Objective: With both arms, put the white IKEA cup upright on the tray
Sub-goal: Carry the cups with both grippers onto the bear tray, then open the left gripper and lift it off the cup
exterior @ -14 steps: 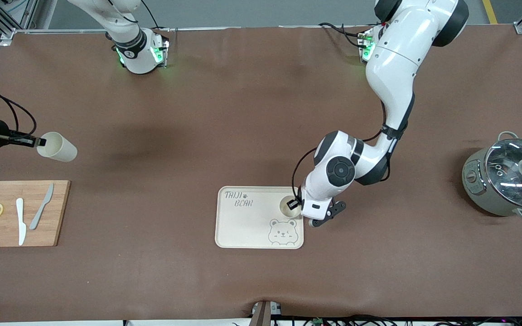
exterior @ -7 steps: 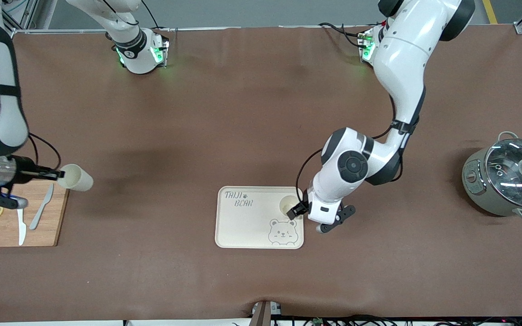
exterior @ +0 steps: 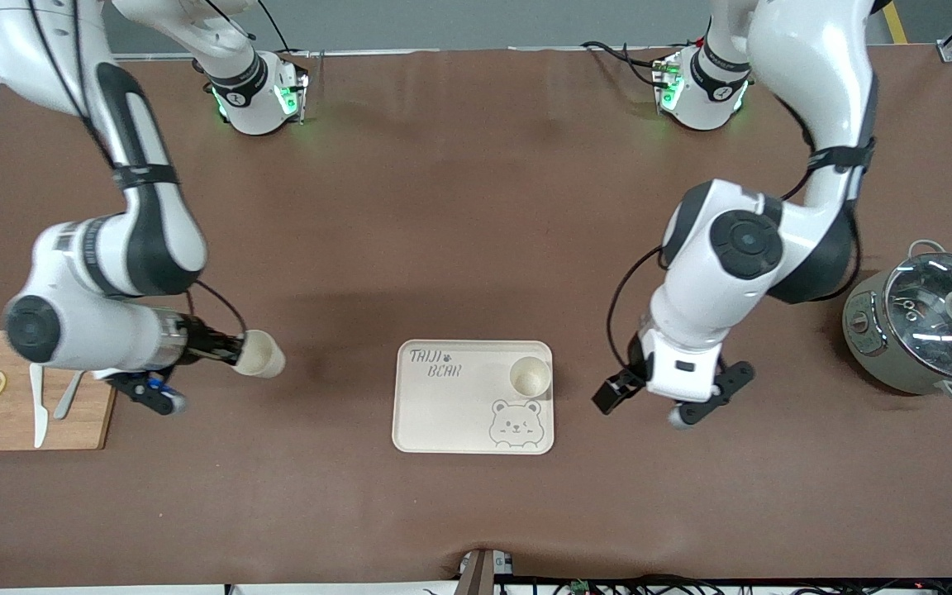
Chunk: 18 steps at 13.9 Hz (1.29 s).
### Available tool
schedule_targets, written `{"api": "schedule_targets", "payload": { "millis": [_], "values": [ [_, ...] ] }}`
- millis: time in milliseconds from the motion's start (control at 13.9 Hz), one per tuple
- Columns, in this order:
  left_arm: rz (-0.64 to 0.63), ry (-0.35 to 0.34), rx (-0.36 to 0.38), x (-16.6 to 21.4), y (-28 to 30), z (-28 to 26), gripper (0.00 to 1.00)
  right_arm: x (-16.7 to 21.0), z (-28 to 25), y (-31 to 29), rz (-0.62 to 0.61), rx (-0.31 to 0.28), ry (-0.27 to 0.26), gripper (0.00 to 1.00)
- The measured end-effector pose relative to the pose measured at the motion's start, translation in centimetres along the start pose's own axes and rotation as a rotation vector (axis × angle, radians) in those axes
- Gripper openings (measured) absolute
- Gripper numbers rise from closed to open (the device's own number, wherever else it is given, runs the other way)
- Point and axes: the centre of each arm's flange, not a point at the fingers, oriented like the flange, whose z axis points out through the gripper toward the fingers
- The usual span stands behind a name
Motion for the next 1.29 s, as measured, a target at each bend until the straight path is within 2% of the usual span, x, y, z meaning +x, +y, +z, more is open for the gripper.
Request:
{"api": "schedule_targets", "payload": {
  "millis": [359, 646, 790, 1077, 1293],
  "values": [
    [-0.029, 0.003, 0.044, 4.8, -4.9, -5.6, 1.00, -6.3, 5.3, -11.1, 0.140, 0.108, 0.048, 0.03],
    [-0.101, -0.013, 0.096, 7.9, -9.8, -10.5, 1.00, -10.5, 8.5, -14.8, 0.186, 0.103, 0.045, 0.03],
    [-0.096, -0.011, 0.104, 8.9, -11.8, -13.2, 1.00, -11.1, 9.5, -15.5, 0.221, 0.112, 0.049, 0.03],
    [-0.074, 0.007, 0.099, 9.6, -14.5, -18.2, 1.00, -10.8, 10.1, -15.5, 0.259, 0.126, 0.017, 0.03],
    [0.014, -0.028, 0.135, 9.7, -17.4, -21.0, 1.00, -10.5, 11.5, -15.4, 0.266, 0.114, 0.010, 0.03]
  ]
}}
